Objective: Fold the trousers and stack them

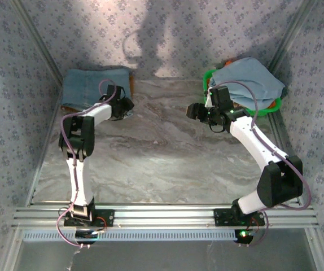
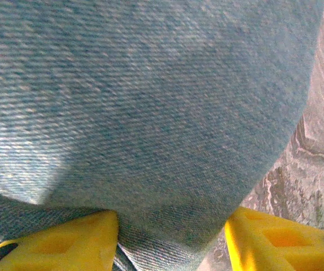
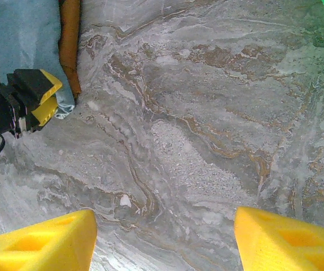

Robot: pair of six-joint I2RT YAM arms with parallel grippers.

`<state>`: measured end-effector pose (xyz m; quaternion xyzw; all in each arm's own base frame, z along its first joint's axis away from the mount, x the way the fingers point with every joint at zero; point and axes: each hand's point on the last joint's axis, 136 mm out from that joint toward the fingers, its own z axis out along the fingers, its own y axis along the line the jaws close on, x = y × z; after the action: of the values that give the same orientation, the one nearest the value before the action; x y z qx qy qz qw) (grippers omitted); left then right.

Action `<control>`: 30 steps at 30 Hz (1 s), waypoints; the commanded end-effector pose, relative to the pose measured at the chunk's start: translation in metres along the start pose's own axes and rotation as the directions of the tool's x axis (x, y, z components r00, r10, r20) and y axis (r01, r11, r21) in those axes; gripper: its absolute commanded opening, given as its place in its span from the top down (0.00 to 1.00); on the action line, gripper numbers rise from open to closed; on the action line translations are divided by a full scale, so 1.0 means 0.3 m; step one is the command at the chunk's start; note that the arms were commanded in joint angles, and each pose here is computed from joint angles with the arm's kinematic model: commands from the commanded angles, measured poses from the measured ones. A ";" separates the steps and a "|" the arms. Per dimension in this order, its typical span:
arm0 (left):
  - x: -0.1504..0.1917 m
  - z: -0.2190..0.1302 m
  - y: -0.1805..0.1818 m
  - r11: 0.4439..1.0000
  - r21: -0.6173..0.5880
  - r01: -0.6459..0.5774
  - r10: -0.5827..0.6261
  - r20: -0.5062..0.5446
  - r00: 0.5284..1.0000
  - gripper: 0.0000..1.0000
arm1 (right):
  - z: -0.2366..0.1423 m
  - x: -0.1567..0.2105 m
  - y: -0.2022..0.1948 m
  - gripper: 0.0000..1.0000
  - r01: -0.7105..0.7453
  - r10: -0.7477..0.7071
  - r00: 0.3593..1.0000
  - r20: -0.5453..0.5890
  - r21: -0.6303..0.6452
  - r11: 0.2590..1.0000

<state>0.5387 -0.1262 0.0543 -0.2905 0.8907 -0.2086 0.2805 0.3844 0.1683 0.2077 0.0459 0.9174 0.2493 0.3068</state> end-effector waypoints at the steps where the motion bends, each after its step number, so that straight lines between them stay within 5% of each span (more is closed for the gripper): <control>1: -0.130 0.013 0.161 0.990 -0.124 0.072 -0.057 0.125 0.991 0.45 | -0.019 0.008 -0.027 0.33 -0.001 0.001 1.000 -0.005 0.027 1.000; 9: -0.264 -0.021 0.266 0.980 -0.166 0.110 -0.078 0.190 0.979 0.46 | -0.037 -0.006 -0.045 0.33 -0.005 0.005 1.000 0.004 0.031 1.000; 20: -0.299 -0.022 0.151 0.996 -0.080 0.036 -0.021 0.175 0.984 0.40 | -0.061 -0.007 -0.052 0.33 -0.001 0.001 1.000 0.005 0.040 0.999; 27: -0.311 -0.349 0.007 0.995 0.004 -0.097 0.092 0.253 0.963 0.16 | -0.151 -0.033 -0.028 0.26 0.023 -0.023 0.999 0.046 0.017 1.000; 30: -0.295 -0.552 -0.050 0.986 0.043 -0.162 0.142 0.294 0.945 0.00 | -0.215 -0.056 0.010 0.07 0.059 -0.058 0.995 0.087 -0.016 0.998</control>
<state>0.5207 -0.0488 0.1349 -0.2820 0.8755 -0.1646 0.3563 0.3699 0.1412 0.2352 0.0473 0.9115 0.2386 0.3317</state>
